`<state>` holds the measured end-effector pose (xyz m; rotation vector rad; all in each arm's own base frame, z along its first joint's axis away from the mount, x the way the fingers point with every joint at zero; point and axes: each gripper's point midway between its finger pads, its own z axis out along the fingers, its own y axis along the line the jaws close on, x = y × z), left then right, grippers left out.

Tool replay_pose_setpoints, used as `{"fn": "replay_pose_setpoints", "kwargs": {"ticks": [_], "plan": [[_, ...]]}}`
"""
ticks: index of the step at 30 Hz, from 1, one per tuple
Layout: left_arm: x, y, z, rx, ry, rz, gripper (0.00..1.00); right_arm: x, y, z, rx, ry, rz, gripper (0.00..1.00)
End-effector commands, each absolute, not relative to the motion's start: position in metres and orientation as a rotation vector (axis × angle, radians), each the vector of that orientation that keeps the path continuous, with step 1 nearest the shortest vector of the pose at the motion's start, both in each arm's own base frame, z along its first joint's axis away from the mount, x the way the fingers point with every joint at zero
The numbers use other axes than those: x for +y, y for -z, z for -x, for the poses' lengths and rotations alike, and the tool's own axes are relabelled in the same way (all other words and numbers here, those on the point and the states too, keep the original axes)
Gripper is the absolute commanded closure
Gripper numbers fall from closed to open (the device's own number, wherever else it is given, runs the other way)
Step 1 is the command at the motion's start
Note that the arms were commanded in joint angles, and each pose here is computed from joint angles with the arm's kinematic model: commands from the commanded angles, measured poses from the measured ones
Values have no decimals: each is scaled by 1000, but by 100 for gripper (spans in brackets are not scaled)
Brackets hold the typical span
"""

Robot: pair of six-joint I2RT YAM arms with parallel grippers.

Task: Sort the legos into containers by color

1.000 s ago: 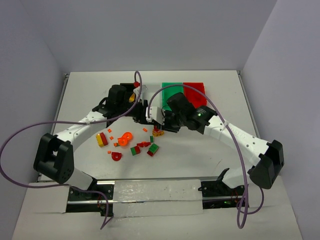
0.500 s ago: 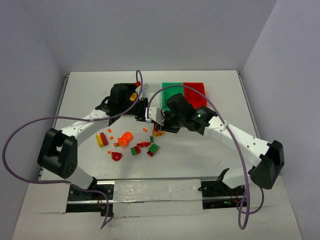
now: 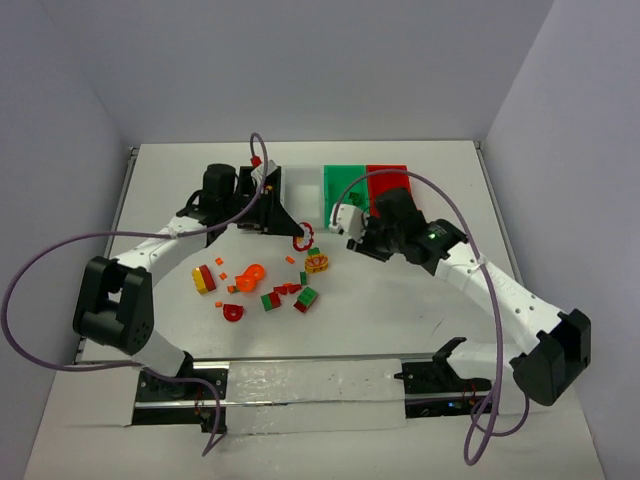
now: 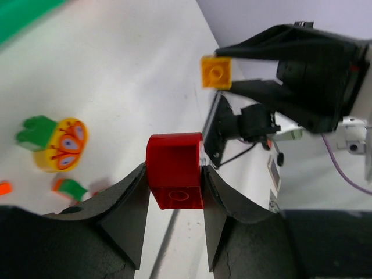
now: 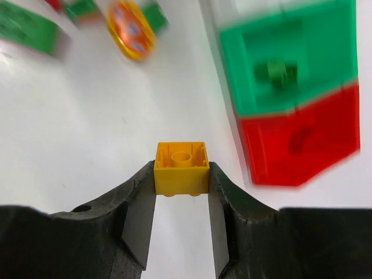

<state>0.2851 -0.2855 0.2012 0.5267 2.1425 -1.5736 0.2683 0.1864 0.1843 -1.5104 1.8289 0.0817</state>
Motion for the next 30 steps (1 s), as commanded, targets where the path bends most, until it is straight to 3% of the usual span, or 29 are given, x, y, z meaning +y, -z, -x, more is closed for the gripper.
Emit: {"fn": "replay_pose_setpoints", "kwargs": {"ticks": [1, 8, 13, 17, 22, 28, 30], "plan": [[-290, -215, -314, 2060, 1437, -597, 100, 140, -191, -279, 1864, 5, 1396, 100], [-363, -265, -386, 1861, 1009, -591, 100, 74, -193, -286, 2016, 14, 1076, 100], [-421, -257, -438, 1775, 753, -524, 100, 43, -195, -281, 2080, -38, 838, 100], [-455, -255, -459, 1693, 688, -533, 99, 32, -193, -278, 2118, -102, 695, 100], [-474, -229, -481, 1657, 660, -493, 89, 33, -192, -277, 2133, -153, 631, 100], [-496, -206, -502, 1655, 654, -494, 85, 35, -200, -280, 2127, -178, 600, 100], [-501, -197, -504, 1651, 657, -509, 77, 36, -206, -281, 2114, -184, 599, 100]]}}
